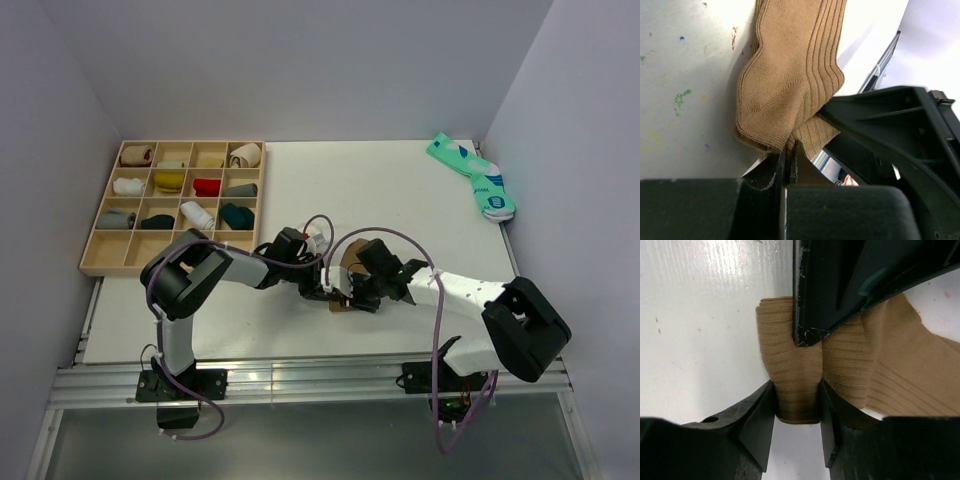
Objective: Roll the socks
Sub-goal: Roll the sock at the center of the board.
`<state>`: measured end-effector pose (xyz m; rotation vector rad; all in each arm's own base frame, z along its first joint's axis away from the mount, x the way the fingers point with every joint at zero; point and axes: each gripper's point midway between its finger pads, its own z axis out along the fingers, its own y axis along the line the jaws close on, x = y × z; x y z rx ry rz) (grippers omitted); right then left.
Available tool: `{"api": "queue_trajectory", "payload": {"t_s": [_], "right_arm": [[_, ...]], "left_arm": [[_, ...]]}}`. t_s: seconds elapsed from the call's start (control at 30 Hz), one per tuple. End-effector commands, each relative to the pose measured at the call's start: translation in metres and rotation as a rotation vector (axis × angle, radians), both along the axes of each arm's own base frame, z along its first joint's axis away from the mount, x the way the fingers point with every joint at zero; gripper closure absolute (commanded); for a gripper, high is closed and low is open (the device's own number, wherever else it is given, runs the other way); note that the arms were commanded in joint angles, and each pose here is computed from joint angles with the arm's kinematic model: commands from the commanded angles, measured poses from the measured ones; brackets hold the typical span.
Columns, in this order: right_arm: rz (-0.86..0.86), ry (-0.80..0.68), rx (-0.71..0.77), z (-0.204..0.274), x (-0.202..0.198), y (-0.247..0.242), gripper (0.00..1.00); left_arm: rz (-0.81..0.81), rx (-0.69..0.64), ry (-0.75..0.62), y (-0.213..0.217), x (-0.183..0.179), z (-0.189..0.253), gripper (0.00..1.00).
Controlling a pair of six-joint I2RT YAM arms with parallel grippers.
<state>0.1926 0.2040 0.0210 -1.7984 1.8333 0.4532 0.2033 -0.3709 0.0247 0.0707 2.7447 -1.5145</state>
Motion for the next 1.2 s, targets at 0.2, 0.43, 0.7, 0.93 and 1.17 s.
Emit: {"api": "queue_trajectory", "payload": {"t_s": [0.2,0.43,0.7,0.93,1.17], "right_arm": [[-0.057,0.076,-0.019,-0.003,0.002,0.002,0.78],[-0.065,0.323,-0.021,0.006,-0.009,-0.003,0.87],[-0.115,0.547,-0.016,0.010,0.002,-0.008,0.87],[-0.158,0.700,-0.066,0.006,0.000,-0.013,0.87],[-0.147,0.828,-0.072,0.010,-0.004,-0.010,0.86]], "left_arm": [[0.053,0.048,0.074,0.016,-0.013,-0.023,0.96],[0.152,0.011,0.006,0.016,0.000,-0.003,0.82],[0.236,-0.026,-0.157,0.015,0.015,0.024,0.73],[0.248,-0.003,-0.371,0.012,0.023,0.044,0.71],[0.256,0.034,-0.582,0.019,0.027,0.061,0.66]]}}
